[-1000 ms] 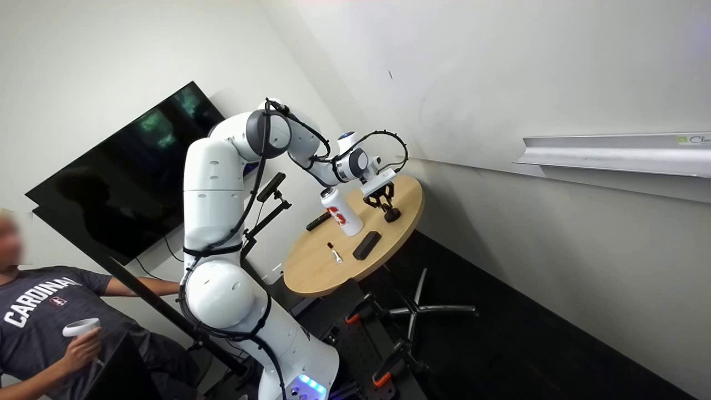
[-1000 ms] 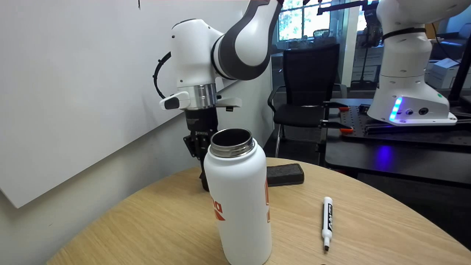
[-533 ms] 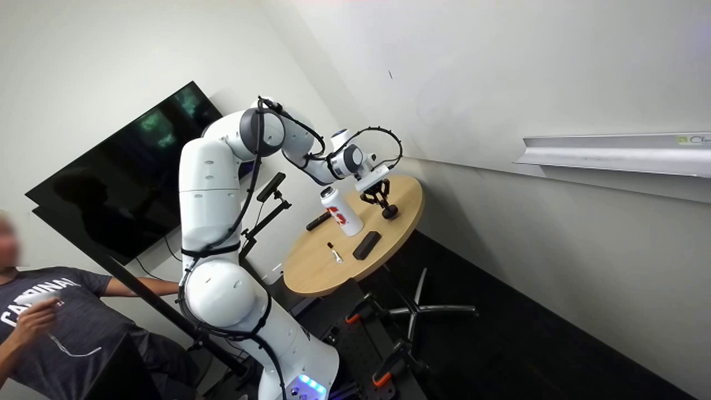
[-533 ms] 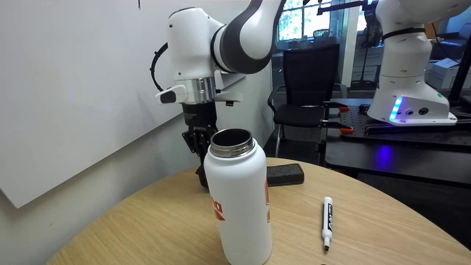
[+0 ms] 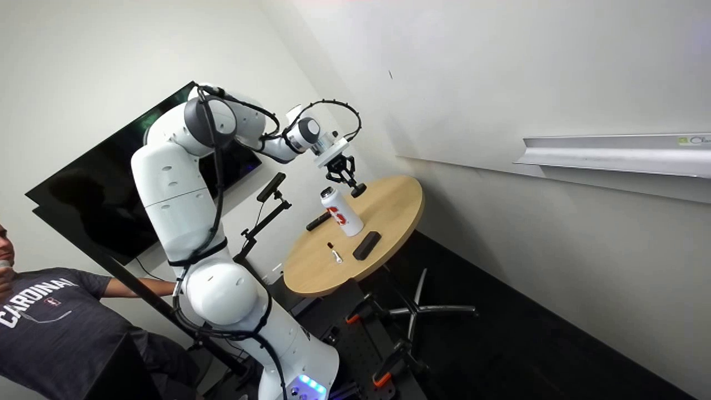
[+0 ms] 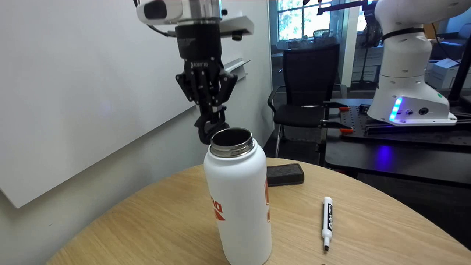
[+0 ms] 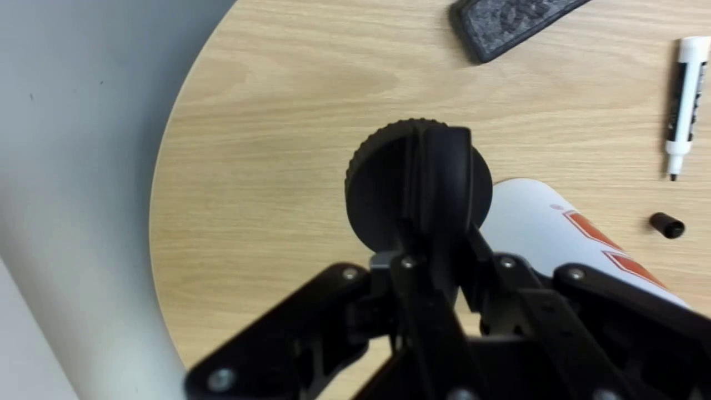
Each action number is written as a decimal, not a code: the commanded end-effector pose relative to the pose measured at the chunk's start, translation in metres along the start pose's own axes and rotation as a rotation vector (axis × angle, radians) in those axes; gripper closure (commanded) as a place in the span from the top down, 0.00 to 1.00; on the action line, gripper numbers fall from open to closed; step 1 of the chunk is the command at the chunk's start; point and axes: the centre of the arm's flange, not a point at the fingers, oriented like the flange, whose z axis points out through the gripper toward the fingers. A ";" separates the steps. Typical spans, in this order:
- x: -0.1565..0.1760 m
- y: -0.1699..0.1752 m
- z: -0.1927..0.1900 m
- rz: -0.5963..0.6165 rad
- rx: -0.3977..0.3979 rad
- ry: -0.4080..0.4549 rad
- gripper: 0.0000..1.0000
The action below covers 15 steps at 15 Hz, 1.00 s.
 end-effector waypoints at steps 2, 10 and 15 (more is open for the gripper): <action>-0.006 -0.044 -0.075 -0.075 -0.028 0.004 0.05; 0.028 -0.103 -0.119 -0.259 0.053 0.116 0.05; 0.042 -0.116 -0.108 -0.286 0.061 0.125 0.20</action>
